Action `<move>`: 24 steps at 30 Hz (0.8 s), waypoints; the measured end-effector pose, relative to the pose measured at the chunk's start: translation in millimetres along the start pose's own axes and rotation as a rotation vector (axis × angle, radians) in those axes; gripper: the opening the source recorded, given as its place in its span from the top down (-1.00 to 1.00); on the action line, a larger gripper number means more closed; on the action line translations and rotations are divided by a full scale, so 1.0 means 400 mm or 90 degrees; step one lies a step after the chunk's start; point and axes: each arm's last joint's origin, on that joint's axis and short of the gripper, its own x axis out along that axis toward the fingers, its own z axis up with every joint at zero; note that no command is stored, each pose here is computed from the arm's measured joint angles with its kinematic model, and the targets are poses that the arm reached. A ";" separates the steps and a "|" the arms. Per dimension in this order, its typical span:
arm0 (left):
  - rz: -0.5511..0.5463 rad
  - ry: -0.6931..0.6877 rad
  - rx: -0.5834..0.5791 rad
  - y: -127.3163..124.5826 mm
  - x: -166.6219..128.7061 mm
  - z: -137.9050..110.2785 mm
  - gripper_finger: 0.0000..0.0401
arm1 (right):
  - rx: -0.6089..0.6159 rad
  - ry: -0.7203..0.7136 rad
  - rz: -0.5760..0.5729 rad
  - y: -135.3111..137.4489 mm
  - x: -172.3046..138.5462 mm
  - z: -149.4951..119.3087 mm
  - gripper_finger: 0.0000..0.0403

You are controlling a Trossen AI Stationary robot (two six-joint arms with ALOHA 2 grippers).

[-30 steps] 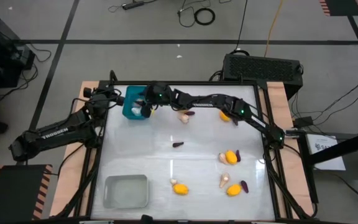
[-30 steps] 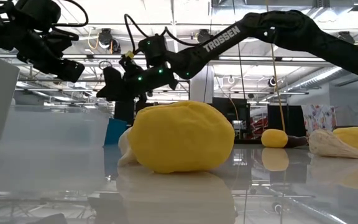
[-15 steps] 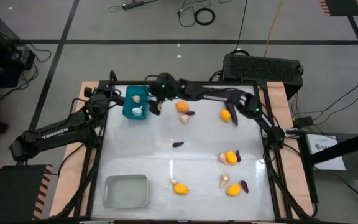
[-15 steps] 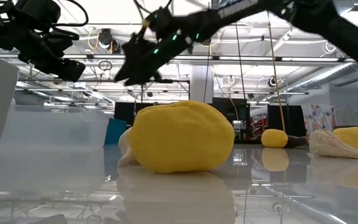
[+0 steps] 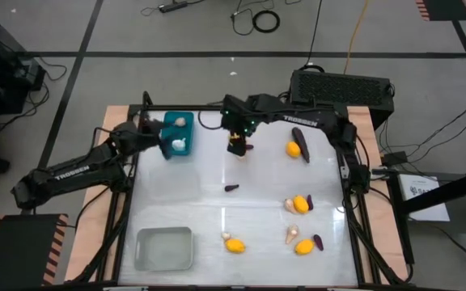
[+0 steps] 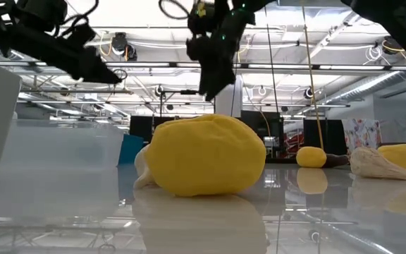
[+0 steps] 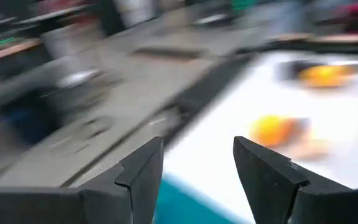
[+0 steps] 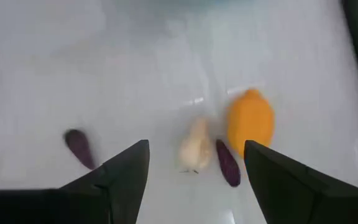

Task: Sort produce into baskets
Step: Put the garlic into the blue bin

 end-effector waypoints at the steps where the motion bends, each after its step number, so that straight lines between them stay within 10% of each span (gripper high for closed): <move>1: -0.064 -0.013 0.004 -0.007 0.001 0.002 -0.01 | 0.002 0.017 0.000 0.000 0.019 -0.009 -0.26; 6: -0.325 -0.072 0.029 -0.035 -0.002 0.009 -0.01 | 0.028 0.023 -0.001 -0.005 0.106 -0.037 -0.26; 24: -0.288 -0.079 0.024 -0.031 -0.001 0.015 -0.01 | 0.095 0.027 -0.064 -0.015 0.213 -0.099 -0.26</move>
